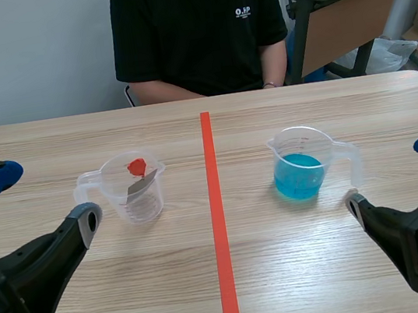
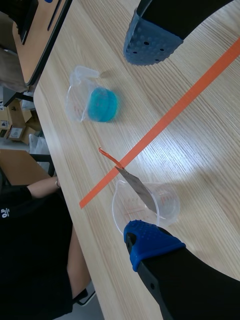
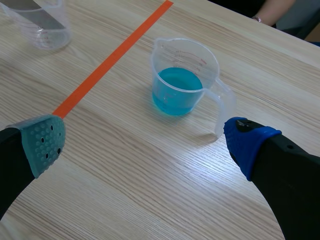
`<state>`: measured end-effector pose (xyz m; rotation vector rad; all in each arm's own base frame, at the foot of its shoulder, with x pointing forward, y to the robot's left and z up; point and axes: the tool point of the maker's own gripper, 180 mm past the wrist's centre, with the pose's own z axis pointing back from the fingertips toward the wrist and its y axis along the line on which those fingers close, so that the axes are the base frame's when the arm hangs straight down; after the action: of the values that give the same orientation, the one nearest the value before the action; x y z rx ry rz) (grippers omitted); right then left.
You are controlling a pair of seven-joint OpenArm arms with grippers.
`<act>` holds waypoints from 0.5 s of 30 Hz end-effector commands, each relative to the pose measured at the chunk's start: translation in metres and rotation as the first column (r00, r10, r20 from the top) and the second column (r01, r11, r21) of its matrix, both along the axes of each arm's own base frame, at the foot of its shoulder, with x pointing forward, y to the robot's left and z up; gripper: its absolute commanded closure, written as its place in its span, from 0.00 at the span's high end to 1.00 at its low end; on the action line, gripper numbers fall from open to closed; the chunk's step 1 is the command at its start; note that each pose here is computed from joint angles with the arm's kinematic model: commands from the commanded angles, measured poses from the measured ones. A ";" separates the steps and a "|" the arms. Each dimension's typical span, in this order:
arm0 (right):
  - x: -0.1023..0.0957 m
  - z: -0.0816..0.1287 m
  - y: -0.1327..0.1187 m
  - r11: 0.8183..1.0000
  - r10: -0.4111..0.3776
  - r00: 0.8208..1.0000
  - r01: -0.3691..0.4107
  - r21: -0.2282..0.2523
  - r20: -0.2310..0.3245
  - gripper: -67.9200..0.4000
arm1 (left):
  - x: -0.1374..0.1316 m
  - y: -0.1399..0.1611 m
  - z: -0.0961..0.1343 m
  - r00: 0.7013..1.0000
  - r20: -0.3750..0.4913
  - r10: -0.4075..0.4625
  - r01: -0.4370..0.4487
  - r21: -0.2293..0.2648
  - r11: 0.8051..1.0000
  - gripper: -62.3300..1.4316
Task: Do the redox reaction experiment.
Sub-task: 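Lift the metal plate out of the left beaker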
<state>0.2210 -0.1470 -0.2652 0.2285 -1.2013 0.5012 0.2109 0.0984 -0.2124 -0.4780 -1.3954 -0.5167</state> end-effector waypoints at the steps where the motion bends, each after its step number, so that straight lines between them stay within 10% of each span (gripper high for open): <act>1: 0.004 0.006 0.000 1.000 0.007 1.000 -0.007 -0.010 0.014 1.00 | 0.001 -0.001 0.008 1.000 0.023 0.007 -0.007 -0.022 1.000 1.00; 15: 0.004 0.005 0.000 1.000 0.006 1.000 -0.006 -0.012 0.010 1.00 | 0.002 0.001 0.007 1.000 0.025 0.017 -0.017 -0.016 1.000 1.00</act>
<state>0.2193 -0.1485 -0.2707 0.2194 -1.1690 0.5032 0.2112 0.0988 -0.2124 -0.4755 -1.3961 -0.5153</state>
